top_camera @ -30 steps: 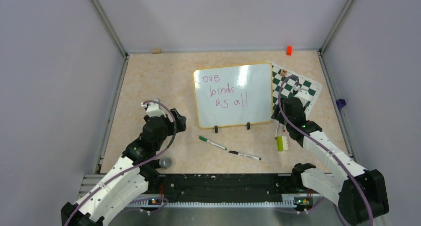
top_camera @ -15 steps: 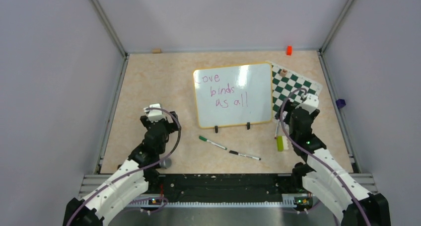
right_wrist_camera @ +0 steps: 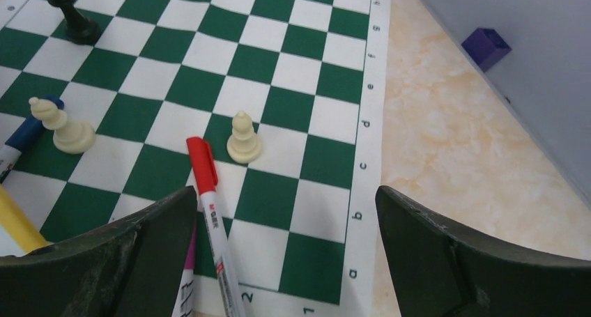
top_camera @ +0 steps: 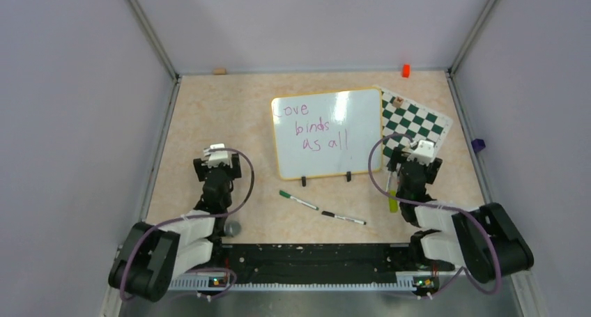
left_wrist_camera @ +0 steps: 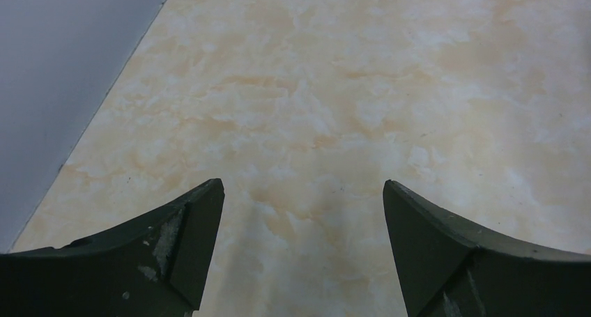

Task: Write a sentence on the whiteboard
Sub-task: Reset both arms

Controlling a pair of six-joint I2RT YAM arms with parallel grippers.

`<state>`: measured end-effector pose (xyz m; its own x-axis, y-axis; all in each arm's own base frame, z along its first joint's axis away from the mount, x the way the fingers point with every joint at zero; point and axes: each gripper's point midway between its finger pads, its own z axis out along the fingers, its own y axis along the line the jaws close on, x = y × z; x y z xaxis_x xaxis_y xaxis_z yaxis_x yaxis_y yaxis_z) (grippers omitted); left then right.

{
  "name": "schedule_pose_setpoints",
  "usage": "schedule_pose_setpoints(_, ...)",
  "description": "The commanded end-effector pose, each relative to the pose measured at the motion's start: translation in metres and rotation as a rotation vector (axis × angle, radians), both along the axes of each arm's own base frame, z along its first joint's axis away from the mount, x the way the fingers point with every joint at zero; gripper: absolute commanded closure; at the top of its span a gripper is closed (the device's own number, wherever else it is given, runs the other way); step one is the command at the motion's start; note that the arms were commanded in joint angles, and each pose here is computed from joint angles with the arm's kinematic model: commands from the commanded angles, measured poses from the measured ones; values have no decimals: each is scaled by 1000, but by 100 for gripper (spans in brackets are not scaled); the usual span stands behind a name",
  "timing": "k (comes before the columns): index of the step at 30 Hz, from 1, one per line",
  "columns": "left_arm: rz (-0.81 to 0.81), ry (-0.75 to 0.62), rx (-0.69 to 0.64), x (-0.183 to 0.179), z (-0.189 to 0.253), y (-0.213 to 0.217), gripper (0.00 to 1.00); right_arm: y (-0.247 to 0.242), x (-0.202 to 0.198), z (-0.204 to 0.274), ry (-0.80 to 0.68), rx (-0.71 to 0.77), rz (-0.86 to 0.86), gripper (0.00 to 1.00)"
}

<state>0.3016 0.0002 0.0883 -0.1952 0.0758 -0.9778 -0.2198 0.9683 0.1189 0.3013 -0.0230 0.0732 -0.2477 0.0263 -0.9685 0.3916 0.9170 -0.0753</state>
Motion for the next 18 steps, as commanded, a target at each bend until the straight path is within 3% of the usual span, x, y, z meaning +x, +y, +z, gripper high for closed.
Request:
schedule_pose_setpoints(1, -10, -196, -59, 34, 49, 1, 10, -5, 26, 61, -288, -46, 16, 5)
schedule_pose_setpoints(4, 14, -198, -72, 44, 50, 12, 8, -8, 35, 56, -313, -50, 55, 6)
schedule_pose_setpoints(8, 46, -202, -100, 46, 49, 20, 8, -12, 49, 32, -221, 38, 87, 6)
schedule_pose_setpoints(10, 20, -204, -88, 46, 49, 17, 9, -13, 54, 40, -264, 28, 88, 16)
schedule_pose_setpoints(11, 16, -209, -85, 46, 50, 17, 9, -12, 54, 30, -212, 47, 91, 20)
schedule_pose_setpoints(15, -33, -188, -29, 53, 45, 12, 10, -5, 57, 33, -219, 29, 144, 23)
schedule_pose_setpoints(16, -66, -198, -14, 57, 43, 10, 13, -2, 57, 35, -230, 16, 168, 23)
schedule_pose_setpoints(17, -60, -241, -1, 58, 45, 13, 12, 0, 58, 34, -224, 10, 178, 6)
schedule_pose_setpoints(18, -34, -262, -24, 53, 41, 18, 11, 0, 58, 33, -219, 12, 180, 2)
